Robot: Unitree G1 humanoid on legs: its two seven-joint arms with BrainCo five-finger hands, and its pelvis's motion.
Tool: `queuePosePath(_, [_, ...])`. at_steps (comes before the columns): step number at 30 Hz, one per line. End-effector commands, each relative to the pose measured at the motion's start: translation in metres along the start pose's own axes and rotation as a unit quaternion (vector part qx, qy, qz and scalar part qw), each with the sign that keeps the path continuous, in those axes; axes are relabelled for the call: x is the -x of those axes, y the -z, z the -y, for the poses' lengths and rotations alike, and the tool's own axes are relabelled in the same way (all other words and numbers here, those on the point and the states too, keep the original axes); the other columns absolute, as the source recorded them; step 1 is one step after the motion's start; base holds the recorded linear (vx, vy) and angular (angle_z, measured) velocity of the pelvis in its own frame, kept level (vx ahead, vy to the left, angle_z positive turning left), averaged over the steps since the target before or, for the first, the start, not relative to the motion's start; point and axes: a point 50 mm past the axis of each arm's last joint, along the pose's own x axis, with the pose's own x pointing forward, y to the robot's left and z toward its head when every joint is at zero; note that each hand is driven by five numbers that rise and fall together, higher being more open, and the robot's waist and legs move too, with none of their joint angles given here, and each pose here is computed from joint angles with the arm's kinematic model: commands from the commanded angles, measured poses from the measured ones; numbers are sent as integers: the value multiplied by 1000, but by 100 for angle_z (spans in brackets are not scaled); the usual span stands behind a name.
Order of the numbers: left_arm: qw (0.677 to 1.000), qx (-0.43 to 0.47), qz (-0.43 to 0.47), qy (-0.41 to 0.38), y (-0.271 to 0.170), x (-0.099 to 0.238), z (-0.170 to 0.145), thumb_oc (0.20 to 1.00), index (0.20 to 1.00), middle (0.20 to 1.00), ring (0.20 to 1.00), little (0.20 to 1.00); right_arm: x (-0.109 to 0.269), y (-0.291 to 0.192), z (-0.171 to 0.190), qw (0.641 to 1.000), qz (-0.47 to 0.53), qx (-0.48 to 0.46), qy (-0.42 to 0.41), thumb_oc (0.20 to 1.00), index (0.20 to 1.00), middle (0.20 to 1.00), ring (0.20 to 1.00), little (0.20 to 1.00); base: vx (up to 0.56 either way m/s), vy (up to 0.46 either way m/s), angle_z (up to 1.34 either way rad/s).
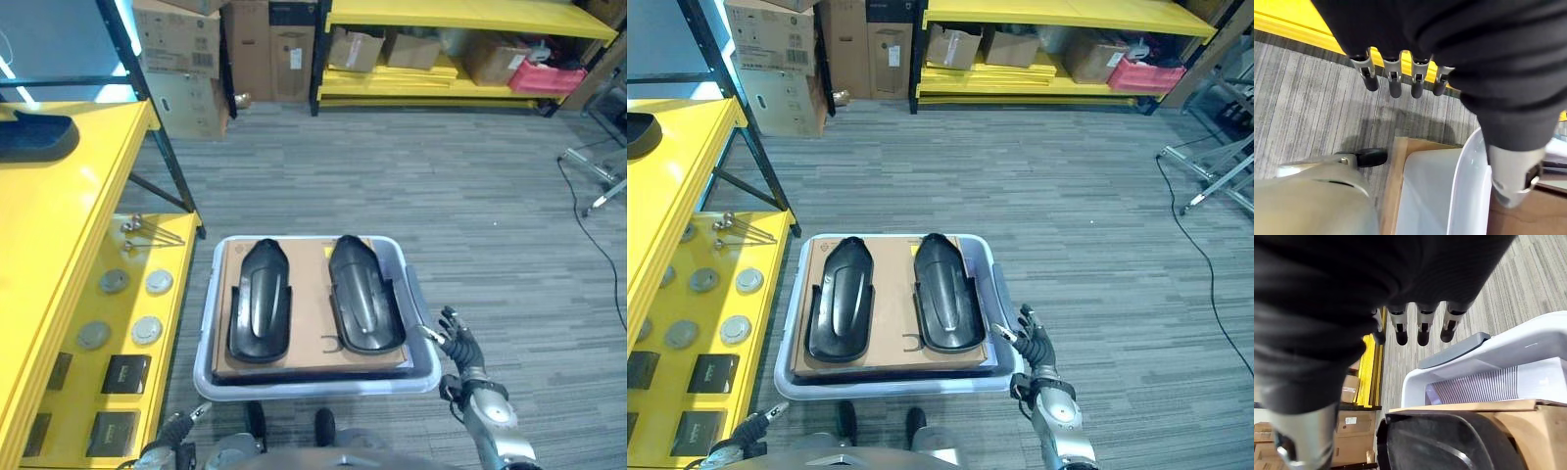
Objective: Move parts from the plastic box to the shelf.
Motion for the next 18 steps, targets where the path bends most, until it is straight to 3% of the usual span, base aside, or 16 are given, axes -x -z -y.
queuePosePath(1, [998, -64, 4, 1, -7, -3, -3, 1000, 1000, 1000, 1000, 1000, -27, -40, 19, 998, 37, 50, 10, 1000, 1000, 1000, 1000, 1000, 42, -16, 1])
queuePosePath(11, [994, -88, 61, 21, -59, -9, 0, 1000, 1000, 1000, 1000, 1000, -79, -97, 38, 995, 22, 49, 78, 1000, 1000, 1000, 1000, 1000, -66, -13, 14])
queuePosePath(18, [990, -90, 99, 35, -89, -10, 8, 1000, 1000, 1000, 1000, 1000, -94, -92, 36, 993, -81, 86, 18, 1000, 1000, 1000, 1000, 1000, -67, 14, 15])
